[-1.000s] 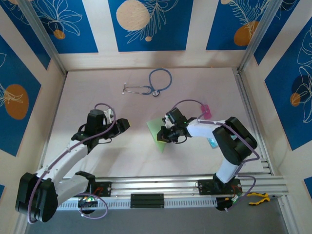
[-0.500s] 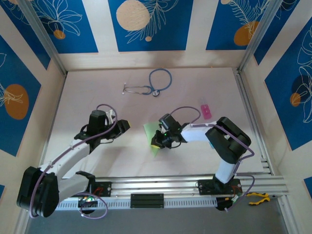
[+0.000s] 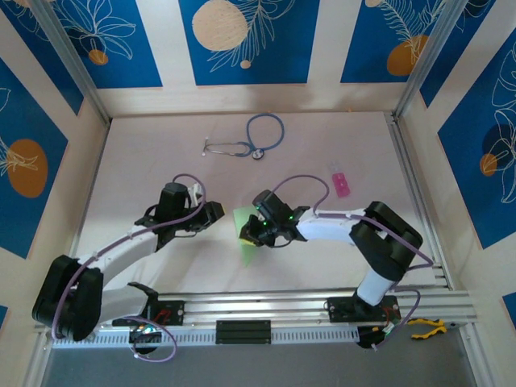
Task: Fold a paper plane with a square sheet of paper (pick it up from the middle)
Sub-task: Fold the wing for the fifth time at the center of the table.
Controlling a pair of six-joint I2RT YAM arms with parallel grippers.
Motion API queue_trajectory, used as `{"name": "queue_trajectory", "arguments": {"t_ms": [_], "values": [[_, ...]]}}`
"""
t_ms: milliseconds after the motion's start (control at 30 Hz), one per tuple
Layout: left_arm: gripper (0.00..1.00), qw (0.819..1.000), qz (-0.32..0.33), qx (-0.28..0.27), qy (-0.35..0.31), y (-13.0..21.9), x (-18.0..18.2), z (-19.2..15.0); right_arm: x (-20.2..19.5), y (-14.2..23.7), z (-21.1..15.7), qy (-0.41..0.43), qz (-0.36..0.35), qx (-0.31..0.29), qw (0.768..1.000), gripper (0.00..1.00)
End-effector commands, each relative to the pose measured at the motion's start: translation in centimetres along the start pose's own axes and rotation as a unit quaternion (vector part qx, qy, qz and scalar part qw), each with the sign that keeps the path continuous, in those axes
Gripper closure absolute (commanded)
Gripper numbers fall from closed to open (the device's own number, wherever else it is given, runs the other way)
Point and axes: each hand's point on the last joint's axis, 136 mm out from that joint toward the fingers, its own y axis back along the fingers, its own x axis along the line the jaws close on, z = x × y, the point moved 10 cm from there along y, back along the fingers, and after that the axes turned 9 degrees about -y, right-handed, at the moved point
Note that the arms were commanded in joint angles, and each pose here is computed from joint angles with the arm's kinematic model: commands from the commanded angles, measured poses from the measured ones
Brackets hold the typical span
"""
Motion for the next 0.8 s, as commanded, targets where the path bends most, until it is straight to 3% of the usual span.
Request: {"name": "queue_trajectory", "arguments": {"t_ms": [0,167,300,533,767], "values": [[0.72,1.000,-0.024,0.003,-0.013,-0.4,-1.2,0.7,-1.0,1.4,0.7,0.024,-0.047,-0.019,0.998,0.86],[0.72,1.000,-0.024,0.003,-0.015,-0.6,-1.4,0.8,-2.4,0.9,1.5,0.028,0.003,0.043,0.999,0.88],[0.72,1.000,-0.025,0.005,-0.018,-0.5,-1.4,0.7,-2.1,0.3,1.7,0.052,0.000,0.072,0.996,0.88],[0.71,0.999,-0.020,0.010,-0.022,-0.4,-1.2,0.4,-2.4,-1.1,2.4,0.054,-0.071,0.069,0.994,0.88],[0.71,1.000,-0.016,0.007,-0.023,-0.2,-1.1,0.2,-4.7,-2.0,2.3,-0.041,-0.106,0.050,0.992,0.90]]}}
